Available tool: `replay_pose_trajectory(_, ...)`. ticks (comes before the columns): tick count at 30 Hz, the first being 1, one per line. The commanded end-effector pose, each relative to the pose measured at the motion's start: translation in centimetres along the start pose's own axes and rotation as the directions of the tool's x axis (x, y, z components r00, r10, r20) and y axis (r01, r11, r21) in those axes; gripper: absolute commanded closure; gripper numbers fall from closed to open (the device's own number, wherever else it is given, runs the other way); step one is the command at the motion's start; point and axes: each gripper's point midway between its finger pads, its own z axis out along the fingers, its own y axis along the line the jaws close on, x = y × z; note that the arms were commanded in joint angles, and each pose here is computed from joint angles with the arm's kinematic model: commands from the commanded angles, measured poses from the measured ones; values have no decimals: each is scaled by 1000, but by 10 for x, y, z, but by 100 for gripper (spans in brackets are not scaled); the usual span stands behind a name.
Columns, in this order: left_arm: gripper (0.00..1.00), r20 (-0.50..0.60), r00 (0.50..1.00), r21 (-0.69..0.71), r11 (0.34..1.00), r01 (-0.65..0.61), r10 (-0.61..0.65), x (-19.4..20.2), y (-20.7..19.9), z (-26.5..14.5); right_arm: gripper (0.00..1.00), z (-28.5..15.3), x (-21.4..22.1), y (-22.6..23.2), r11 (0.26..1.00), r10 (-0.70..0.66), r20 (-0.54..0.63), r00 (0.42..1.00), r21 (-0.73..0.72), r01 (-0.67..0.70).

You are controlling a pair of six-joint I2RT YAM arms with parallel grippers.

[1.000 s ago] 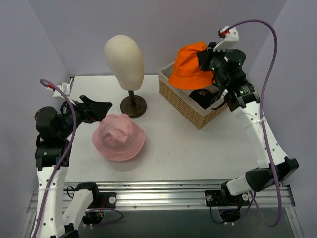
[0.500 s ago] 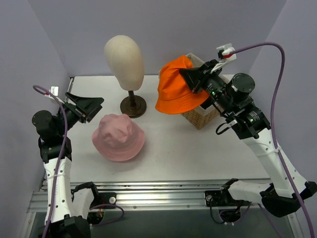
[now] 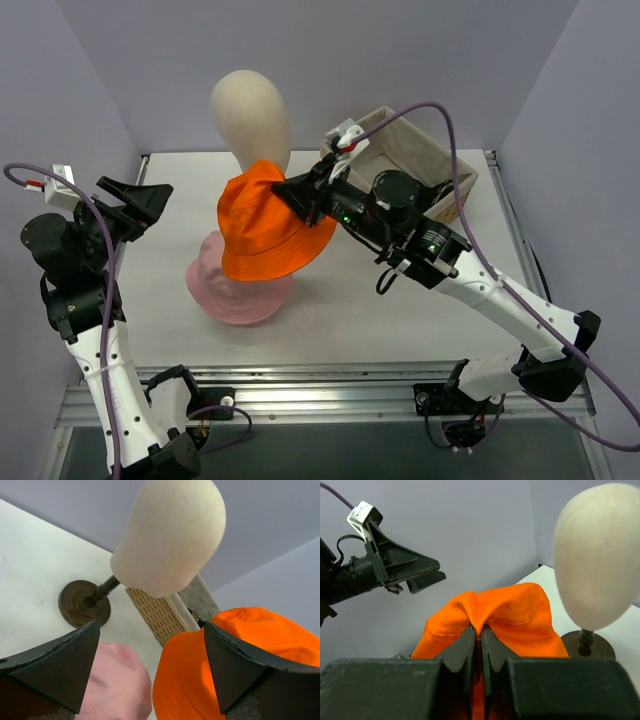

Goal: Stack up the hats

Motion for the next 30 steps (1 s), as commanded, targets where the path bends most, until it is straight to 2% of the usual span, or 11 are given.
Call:
replay_pose_trajectory(1,6,29,995,-114,989,-89,93,-8,17,-6,100,16,-36,20,999,-34,148,988,-21,38)
replay_pose_trajectory(6,6,67,982,-239,959,-156,176,-26,32,-12,100,45,-21,40,996,-48,138,989,-61,57)
replay_pose_trajectory(10,6,68,978,-265,949,-173,197,-30,34,-13,100,67,-4,43,997,-55,109,992,-50,61)
replay_pose_trajectory(17,6,72,976,-279,943,-180,207,-23,45,-13,100,66,34,45,997,-55,70,996,-57,59)
replay_pose_trajectory(18,6,77,975,-277,944,-179,208,-22,46,-14,100,65,59,38,997,-56,28,998,-48,58)
replay_pose_trajectory(21,6,68,979,-274,947,-170,195,-17,52,-11,100,60,81,33,998,-47,5,999,-45,47)
replay_pose_trajectory(26,6,68,980,-262,952,-161,184,-15,52,-10,100,65,86,32,998,-49,2,999,-43,49)
replay_pose_trajectory(30,6,80,979,-270,950,-158,185,-18,52,-11,100,89,69,32,996,-86,3,996,-13,87)
